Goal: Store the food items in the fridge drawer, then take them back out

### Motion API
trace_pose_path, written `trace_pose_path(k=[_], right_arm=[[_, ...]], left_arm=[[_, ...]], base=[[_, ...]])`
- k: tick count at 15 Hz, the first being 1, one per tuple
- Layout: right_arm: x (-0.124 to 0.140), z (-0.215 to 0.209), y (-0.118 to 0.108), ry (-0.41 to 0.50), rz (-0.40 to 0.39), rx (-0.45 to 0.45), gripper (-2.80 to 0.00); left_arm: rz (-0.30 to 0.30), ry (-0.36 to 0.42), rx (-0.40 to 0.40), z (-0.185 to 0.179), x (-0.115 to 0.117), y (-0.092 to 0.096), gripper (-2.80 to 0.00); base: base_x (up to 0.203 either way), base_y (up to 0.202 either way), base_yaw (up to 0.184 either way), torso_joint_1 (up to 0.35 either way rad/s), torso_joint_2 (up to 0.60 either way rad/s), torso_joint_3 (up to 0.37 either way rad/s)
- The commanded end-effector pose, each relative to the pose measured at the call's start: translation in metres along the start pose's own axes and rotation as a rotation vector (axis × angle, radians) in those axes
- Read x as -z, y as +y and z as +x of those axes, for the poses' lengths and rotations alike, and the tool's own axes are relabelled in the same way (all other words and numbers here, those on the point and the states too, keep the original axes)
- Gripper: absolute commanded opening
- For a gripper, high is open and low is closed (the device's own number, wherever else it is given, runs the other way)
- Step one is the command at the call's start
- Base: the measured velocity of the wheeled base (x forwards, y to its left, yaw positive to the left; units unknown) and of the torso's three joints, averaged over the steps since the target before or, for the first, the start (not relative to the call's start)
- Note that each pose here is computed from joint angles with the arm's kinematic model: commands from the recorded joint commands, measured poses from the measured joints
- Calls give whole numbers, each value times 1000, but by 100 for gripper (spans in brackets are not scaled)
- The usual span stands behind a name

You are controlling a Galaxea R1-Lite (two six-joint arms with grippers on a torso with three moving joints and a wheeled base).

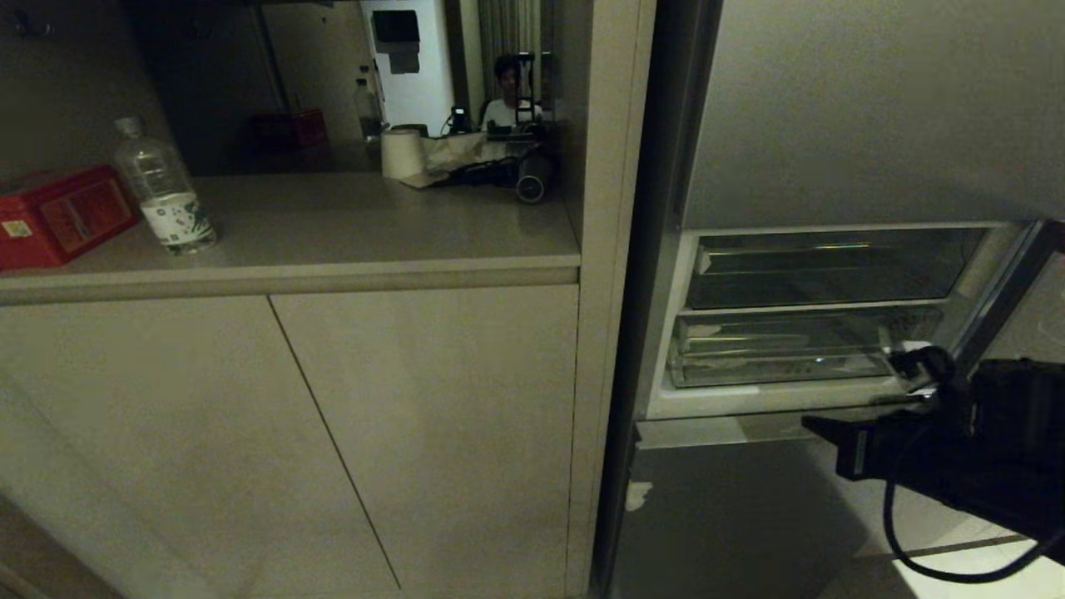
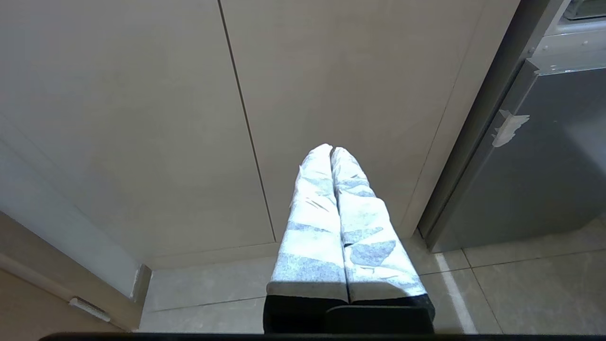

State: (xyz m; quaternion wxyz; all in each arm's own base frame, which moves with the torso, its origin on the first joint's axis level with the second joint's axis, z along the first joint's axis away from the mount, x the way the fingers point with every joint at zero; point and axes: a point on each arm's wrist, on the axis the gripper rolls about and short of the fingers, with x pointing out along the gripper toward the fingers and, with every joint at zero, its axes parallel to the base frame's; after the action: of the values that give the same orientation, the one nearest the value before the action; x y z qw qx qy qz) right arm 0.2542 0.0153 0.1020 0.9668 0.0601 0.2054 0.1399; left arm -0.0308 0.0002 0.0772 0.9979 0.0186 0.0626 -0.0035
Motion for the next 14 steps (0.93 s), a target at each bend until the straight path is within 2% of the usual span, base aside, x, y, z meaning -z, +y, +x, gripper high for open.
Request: trace_pose_path(k=[1,3,6,9,13,14], right_arm=[[36,59,-11,30,-10,0,0],[49,96,-12,-32,-41,39,0],[38,133,8,-191,-87,61,0],[26,128,11,-232,-99,64,0],[22,136,9,-258,-127,70,0],[16,142,9,-292,-130,67,0]], left_arm=[[0,2,0,0,0,0,-280],[0,3,-1,0,0,0,-280],[0,2,0,0,0,0,-280],[0,2,0,0,0,0,-280],[0,2,0,0,0,0,-280],[0,2,0,0,0,0,-280]], base=[[0,0,0,0,0,0],[0,0,0,0,0,0],[0,0,0,0,0,0],[0,0,0,0,0,0],[0,0,0,0,0,0],[0,0,0,0,0,0]])
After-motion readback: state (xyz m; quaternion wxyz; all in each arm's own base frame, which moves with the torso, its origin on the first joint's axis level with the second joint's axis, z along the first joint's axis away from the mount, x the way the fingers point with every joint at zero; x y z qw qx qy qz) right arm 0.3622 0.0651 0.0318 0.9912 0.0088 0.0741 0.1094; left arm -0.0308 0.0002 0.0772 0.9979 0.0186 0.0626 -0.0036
